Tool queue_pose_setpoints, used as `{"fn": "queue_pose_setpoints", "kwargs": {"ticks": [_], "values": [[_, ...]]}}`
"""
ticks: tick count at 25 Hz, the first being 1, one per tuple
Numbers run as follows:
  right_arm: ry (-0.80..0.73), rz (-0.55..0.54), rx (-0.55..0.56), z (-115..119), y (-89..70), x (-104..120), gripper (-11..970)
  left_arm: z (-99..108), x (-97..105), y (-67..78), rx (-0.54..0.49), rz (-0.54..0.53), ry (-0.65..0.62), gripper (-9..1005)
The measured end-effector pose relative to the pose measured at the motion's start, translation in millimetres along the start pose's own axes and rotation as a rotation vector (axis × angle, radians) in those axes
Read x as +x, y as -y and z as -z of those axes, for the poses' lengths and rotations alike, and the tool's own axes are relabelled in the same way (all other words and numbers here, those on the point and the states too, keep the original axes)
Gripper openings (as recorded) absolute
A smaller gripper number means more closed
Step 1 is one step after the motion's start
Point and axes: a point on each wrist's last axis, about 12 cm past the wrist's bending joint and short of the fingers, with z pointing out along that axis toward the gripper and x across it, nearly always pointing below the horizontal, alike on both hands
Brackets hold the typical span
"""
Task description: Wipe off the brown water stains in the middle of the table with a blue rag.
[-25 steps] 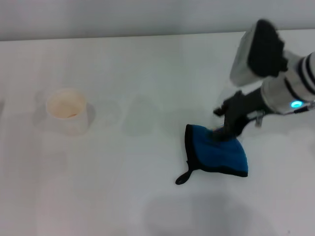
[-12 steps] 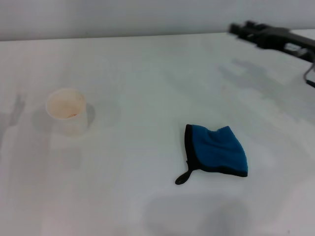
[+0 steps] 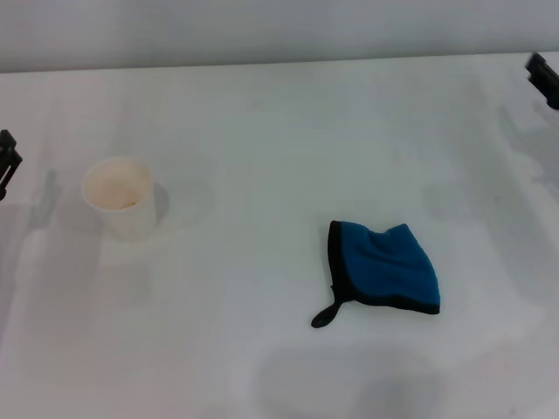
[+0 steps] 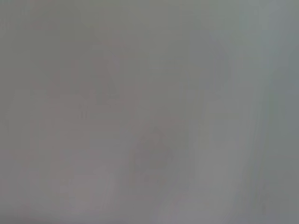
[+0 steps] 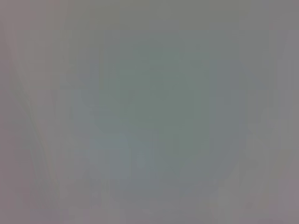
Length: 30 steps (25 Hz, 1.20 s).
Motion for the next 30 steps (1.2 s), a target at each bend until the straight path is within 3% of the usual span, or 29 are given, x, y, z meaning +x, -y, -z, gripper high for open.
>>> {"fn": "queue_pose_setpoints", "kwargs": {"ticks": [6,9,18,24,30], "values": [[-0.046,0.141,0.162,9,8.4,21,679,-4,-2,0.6,0.005,0.002,0.006,892],[-0.082,0.155,0.181,6,9.2,23,679,-4,-3,0.5,-0.024,0.030,0.019,892],[-0.085,0.169,0.180,-6,5.7,17,679,-12,-3,2.9,-0.072,0.087,0.014,892],[-0.087,0.172,0.185,-8,6.8,15,679,-12,0,-1.0,-0.115,0.224,-0.004,892],[-0.085,0.173,0.183,-9,6.3,14,679,-15,-3,-3.4,-0.082,0.190,-0.013,892]]}}
